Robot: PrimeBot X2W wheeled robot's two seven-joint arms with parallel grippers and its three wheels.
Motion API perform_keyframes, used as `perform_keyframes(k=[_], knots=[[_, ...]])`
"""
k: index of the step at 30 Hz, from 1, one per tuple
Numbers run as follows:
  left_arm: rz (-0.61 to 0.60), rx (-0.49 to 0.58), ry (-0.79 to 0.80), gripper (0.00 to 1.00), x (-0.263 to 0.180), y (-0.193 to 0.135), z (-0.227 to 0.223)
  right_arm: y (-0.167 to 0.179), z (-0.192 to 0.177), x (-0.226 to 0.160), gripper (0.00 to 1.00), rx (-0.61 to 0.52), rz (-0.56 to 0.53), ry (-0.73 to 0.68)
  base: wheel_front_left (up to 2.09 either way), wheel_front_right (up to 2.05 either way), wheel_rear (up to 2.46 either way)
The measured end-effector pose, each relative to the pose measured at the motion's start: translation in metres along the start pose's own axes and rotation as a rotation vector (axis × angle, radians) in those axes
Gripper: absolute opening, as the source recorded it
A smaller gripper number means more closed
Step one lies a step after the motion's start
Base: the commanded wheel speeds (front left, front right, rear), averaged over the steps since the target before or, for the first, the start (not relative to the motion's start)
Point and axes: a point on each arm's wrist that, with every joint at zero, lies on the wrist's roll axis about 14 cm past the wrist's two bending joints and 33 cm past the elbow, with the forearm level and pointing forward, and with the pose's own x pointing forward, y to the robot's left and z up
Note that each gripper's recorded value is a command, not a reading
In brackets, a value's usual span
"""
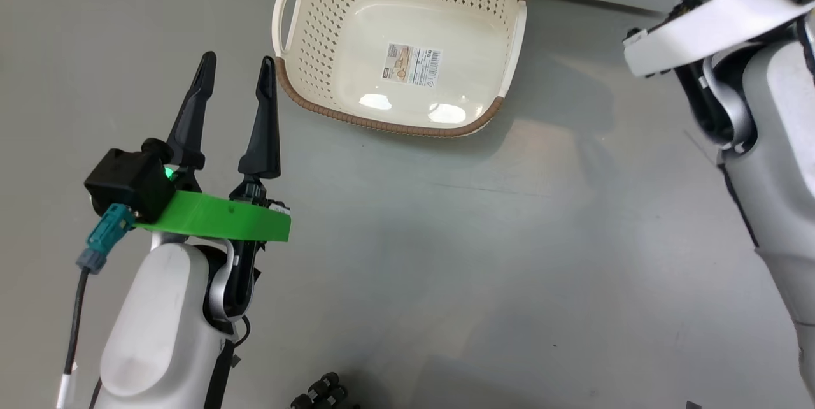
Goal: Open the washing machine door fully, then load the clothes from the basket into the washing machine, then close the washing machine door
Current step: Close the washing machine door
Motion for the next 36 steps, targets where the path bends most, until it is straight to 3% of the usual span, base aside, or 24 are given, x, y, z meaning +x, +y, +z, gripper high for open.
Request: perform_keyframes(k=[10,36], knots=[[-0.027,0.005,0.022,1.00,0.021,-0.005,-0.016,-0.044,0.006,0.034,0.00,-0.048,-0.058,-0.058,0.00,0.00,0.00],[-0.034,-0.007,0.043,1.00,0.029,-0.006,-0.026,-0.046,-0.025,0.045,0.00,-0.023,-0.065,-0.006,0.00,0.00,0.00]])
